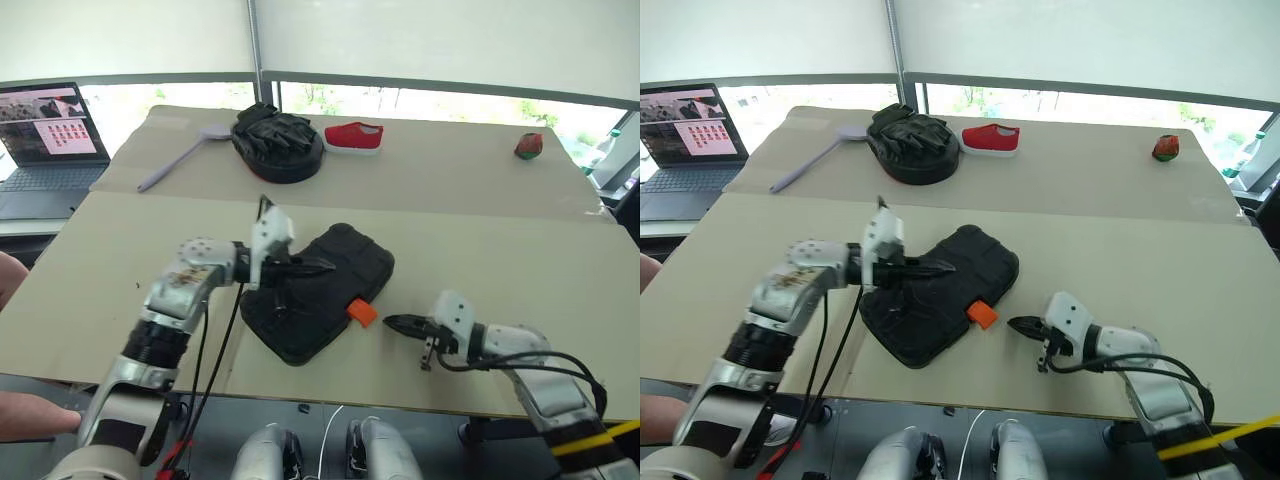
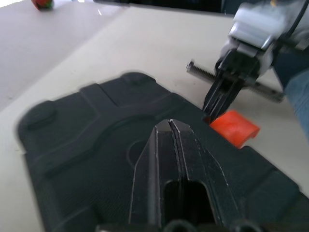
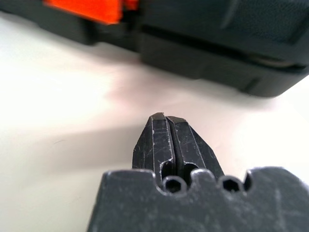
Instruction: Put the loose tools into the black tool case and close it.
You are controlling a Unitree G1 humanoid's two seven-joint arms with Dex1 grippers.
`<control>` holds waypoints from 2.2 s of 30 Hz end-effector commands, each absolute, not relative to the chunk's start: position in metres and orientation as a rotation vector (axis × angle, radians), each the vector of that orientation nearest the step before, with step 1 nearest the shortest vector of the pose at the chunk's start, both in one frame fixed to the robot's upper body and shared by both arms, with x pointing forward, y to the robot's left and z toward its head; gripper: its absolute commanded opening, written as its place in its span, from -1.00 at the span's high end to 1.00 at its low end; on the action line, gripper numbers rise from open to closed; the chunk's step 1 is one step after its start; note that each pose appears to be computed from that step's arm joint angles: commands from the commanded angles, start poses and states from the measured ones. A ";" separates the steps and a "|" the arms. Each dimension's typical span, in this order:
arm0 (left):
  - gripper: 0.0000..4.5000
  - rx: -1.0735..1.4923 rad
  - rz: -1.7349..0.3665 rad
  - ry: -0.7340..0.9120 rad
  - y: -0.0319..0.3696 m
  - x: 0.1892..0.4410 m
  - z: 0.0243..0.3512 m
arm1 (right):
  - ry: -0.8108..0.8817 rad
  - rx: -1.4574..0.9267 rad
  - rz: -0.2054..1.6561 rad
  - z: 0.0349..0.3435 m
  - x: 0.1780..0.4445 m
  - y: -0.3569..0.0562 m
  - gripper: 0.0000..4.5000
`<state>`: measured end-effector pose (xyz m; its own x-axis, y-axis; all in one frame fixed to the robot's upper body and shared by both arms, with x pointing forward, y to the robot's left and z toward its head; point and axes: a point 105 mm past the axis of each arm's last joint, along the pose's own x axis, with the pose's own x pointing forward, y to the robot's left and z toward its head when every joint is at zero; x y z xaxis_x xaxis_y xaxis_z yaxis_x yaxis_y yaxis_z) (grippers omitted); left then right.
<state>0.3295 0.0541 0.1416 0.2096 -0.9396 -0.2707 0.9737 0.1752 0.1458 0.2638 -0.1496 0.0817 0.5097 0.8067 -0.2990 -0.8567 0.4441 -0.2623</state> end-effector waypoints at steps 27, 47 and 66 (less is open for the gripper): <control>0.99 0.322 -1.294 0.337 0.059 0.322 0.104 | 0.080 -0.411 1.083 0.098 0.265 -0.116 1.00; 0.99 0.318 -1.289 0.344 0.057 0.322 0.103 | -0.013 -0.384 1.075 0.123 0.281 -0.096 1.00; 0.99 0.315 -1.258 0.358 0.060 0.328 0.102 | 0.105 -0.331 1.126 0.102 0.283 -0.079 1.00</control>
<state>0.3269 0.0538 0.1262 0.2563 -0.8985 -0.3563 0.9666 0.2421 0.0848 0.2881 -0.0886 0.0974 0.4621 0.8499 -0.2534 -0.8837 0.4171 -0.2126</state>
